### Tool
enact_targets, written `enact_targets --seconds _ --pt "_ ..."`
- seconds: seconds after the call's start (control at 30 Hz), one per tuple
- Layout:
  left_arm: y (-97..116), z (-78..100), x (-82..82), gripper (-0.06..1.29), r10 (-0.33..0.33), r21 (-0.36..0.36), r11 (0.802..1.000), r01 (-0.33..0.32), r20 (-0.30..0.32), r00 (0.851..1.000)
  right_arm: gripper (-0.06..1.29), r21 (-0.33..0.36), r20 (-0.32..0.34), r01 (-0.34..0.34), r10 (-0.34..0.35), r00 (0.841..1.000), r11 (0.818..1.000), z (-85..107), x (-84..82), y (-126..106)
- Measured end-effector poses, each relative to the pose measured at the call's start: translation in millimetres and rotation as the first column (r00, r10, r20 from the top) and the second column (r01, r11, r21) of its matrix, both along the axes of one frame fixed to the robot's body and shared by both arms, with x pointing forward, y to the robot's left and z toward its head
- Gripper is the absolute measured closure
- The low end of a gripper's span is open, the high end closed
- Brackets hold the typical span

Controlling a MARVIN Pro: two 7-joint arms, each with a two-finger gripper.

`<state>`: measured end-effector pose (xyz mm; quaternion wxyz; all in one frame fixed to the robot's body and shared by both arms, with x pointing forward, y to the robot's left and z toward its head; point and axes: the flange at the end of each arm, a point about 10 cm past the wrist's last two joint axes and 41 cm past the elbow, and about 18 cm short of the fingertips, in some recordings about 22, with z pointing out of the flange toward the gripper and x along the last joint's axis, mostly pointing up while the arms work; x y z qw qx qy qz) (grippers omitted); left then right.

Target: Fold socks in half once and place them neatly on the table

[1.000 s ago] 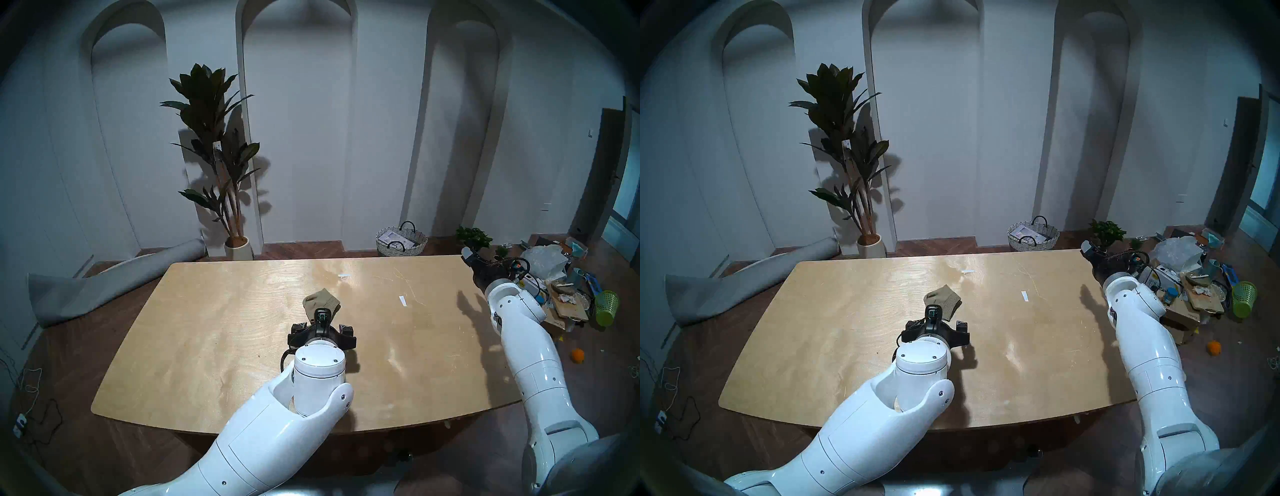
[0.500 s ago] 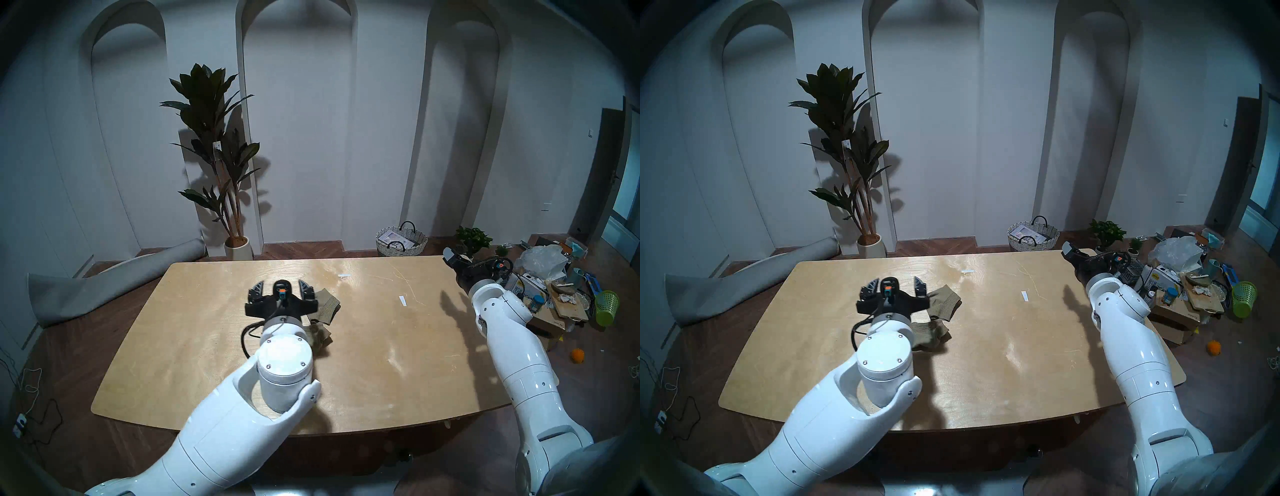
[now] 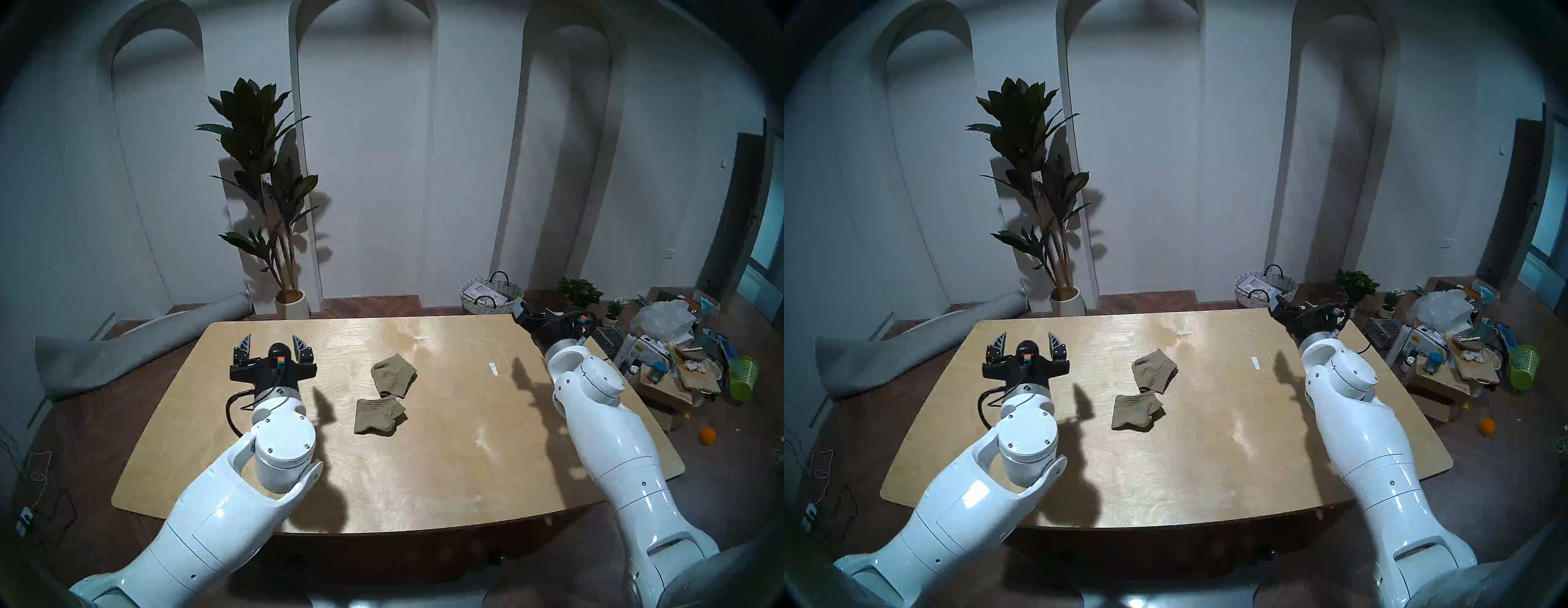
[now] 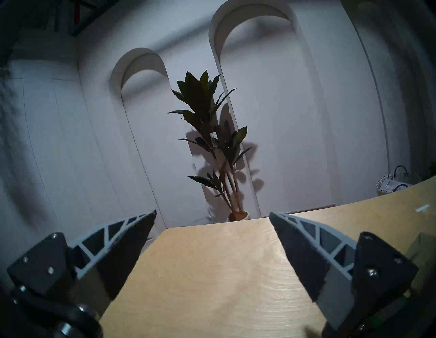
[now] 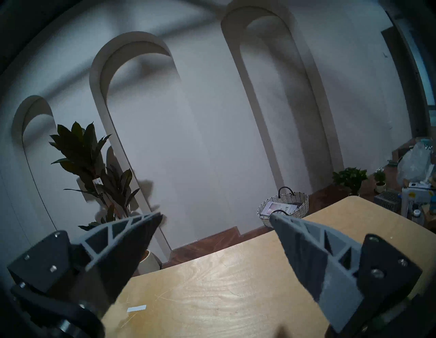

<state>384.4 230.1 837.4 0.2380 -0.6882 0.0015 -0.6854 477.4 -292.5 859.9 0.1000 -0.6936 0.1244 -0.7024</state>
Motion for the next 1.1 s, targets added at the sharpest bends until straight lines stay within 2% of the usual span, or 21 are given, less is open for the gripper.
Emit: enact_targets --seconds 0.17,0.3,0.5,0.7,0.8,1.1 --pt "19 -5.0 -0.6 0.0 -0.054 0.032 0.998 0.053 0.016 0.998 0.0 -0.045 -0.016 0.029 -0.03 0.999 0.999 -6.4 -6.4 11" --pt "33 -4.3 -0.7 0.0 -0.144 0.053 0.988 0.142 0.033 0.989 0.0 -0.098 -0.03 0.059 -0.062 0.998 0.993 -10.4 -12.2 20" --pt "50 -2.0 2.1 0.0 -0.225 0.018 0.974 0.224 0.048 0.973 0.0 -0.125 -0.04 0.074 -0.079 0.996 0.989 -10.4 -14.5 28" --pt "71 -6.4 9.3 0.0 -0.28 -0.032 0.959 0.282 0.059 0.958 0.0 -0.149 -0.075 0.057 -0.069 0.995 0.987 -12.5 -12.5 35" --pt "83 -12.1 15.0 0.0 -0.321 -0.058 0.944 0.325 0.066 0.945 0.0 -0.158 -0.096 0.046 -0.062 0.993 0.986 -14.7 -9.2 38" --pt "96 -15.4 24.2 0.0 -0.387 -0.074 0.917 0.393 0.087 0.918 0.0 -0.167 -0.128 0.004 -0.026 0.991 0.986 -19.5 -1.1 43"
